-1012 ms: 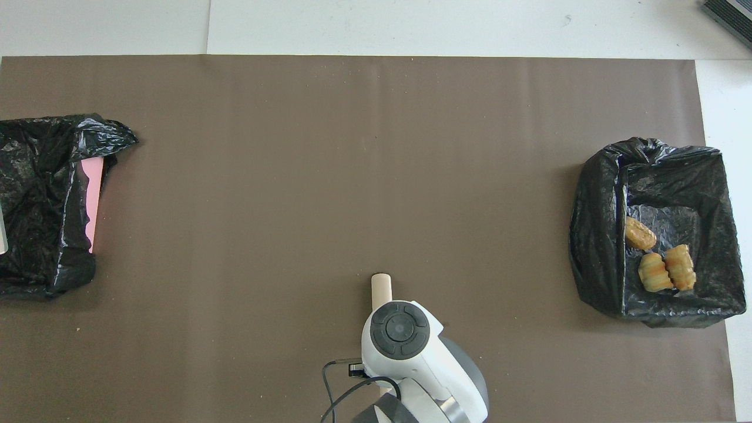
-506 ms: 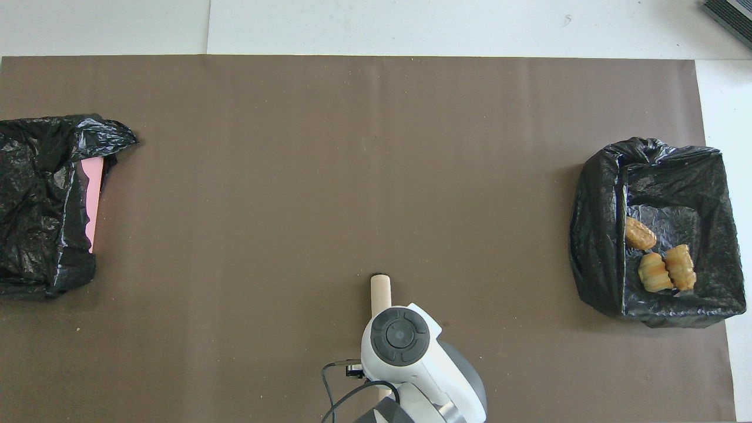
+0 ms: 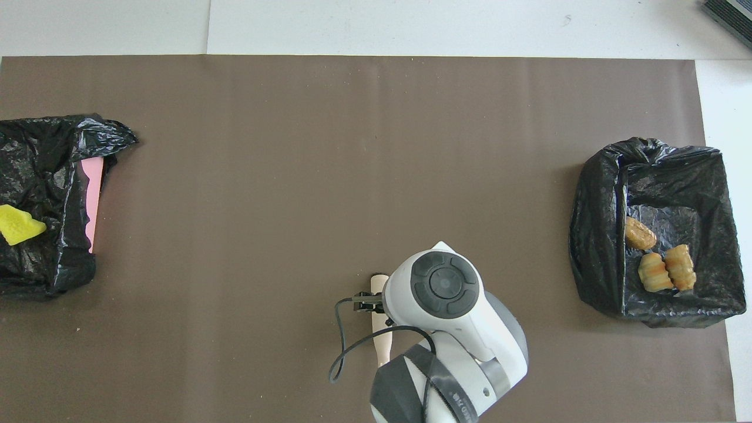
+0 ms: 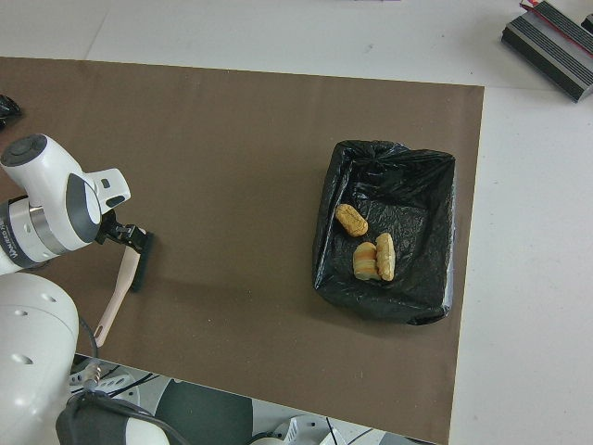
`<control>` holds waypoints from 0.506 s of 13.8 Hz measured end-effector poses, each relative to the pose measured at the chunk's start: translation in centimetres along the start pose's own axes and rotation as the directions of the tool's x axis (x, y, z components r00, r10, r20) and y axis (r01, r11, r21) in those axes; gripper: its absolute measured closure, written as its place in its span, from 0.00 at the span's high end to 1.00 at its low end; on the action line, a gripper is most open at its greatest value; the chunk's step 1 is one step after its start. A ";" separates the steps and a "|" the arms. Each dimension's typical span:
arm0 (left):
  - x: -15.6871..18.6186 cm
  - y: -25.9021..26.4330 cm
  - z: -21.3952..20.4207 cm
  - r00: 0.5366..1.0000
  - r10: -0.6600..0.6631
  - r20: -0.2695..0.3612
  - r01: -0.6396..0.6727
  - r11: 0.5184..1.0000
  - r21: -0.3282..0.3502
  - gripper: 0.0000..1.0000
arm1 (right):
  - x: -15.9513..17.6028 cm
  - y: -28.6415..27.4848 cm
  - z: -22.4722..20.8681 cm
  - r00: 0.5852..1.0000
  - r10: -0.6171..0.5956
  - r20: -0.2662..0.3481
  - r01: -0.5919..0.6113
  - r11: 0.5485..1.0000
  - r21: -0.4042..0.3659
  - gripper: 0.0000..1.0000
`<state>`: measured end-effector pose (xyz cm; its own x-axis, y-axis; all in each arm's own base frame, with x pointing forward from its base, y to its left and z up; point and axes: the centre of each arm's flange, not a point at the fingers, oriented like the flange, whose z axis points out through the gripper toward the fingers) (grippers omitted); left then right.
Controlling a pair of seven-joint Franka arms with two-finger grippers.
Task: Sweep and dump trash in bin
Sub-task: 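Set the brush down on the table with the right gripper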
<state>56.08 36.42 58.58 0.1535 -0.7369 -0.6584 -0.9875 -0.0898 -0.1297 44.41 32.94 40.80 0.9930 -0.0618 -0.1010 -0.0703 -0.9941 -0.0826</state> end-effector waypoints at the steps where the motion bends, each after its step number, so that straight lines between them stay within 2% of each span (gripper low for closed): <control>1: 0.2 -0.2 -0.2 1.000 -0.004 0.018 0.004 1.000 0.001 0.31 | 2.1 1.6 -1.8 0.999 0.008 -0.042 -0.008 1.000 0.003 1.00; 4: 1.8 -1.4 -1.8 0.996 -0.011 0.092 0.009 1.000 0.023 0.31 | 7.2 7.1 -5.9 0.988 0.020 -0.153 -0.025 0.999 -0.035 1.00; 7: 3.0 -2.1 -2.7 0.994 -0.016 0.111 0.012 0.999 0.038 0.31 | 9.5 9.8 -9.9 0.973 0.039 -0.226 -0.057 0.996 -0.074 1.00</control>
<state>58.50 32.59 58.86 0.1724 -0.6564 -0.7345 -0.9835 -0.0726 -0.1659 54.08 21.70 48.81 0.9853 -0.1192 0.1221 -0.1197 -0.9928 -0.0031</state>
